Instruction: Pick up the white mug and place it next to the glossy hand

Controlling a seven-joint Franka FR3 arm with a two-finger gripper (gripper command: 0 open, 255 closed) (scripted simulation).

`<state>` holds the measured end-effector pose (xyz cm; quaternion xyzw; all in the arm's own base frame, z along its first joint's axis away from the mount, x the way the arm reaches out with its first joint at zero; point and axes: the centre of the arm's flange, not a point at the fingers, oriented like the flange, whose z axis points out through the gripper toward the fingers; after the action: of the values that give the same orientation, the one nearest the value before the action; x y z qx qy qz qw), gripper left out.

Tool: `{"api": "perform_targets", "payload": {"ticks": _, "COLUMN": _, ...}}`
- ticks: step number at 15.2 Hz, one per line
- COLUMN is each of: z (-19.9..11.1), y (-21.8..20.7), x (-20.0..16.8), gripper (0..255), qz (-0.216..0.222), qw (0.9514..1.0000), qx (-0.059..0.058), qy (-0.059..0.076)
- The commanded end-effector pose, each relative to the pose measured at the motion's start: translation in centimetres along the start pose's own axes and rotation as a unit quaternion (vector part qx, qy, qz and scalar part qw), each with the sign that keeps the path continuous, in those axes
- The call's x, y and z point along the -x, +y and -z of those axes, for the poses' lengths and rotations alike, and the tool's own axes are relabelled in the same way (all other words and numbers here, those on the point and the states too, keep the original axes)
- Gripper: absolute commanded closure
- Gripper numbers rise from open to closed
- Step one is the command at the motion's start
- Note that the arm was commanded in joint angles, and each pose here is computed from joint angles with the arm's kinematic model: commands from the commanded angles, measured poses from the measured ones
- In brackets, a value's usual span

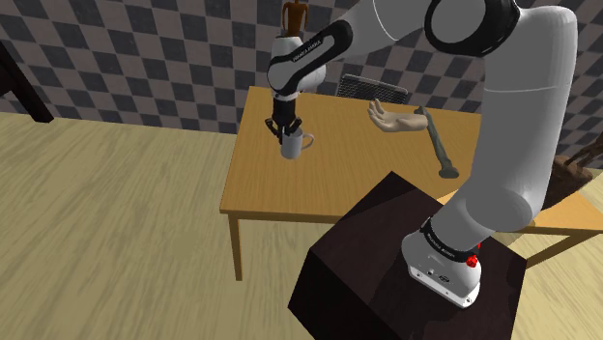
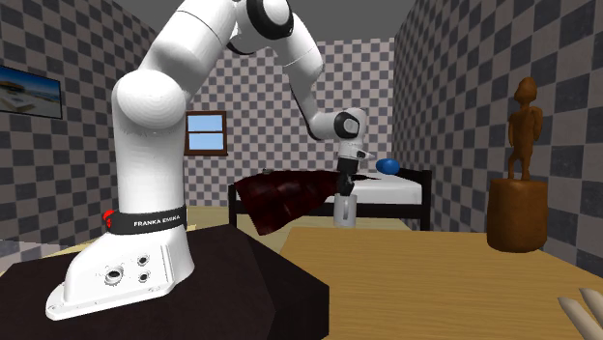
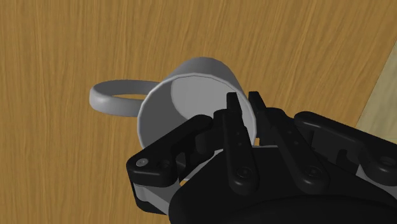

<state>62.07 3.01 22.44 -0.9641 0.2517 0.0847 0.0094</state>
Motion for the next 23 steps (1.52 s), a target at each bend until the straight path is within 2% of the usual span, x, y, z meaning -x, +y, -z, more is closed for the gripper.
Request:
{"api": "perform_targets", "payload": {"ticks": 1, "z": 1.2, "y": 0.0, "x": 0.2, "gripper": 255, "qz": 0.000, "qw": 1.0000, "qx": 0.000, "qy": 0.000}}
{"api": "perform_targets", "payload": {"ticks": 21, "z": 11.4, "y": 0.3, "x": 2.0, "gripper": 255, "qz": 0.000, "qw": 1.0000, "qx": 0.000, "qy": 0.000}}
{"api": "perform_targets", "payload": {"ticks": 23, "z": 11.5, "y": 2.8, "x": 1.4, "gripper": 255, "qz": 0.000, "qw": 1.0000, "qx": 0.000, "qy": 0.000}}
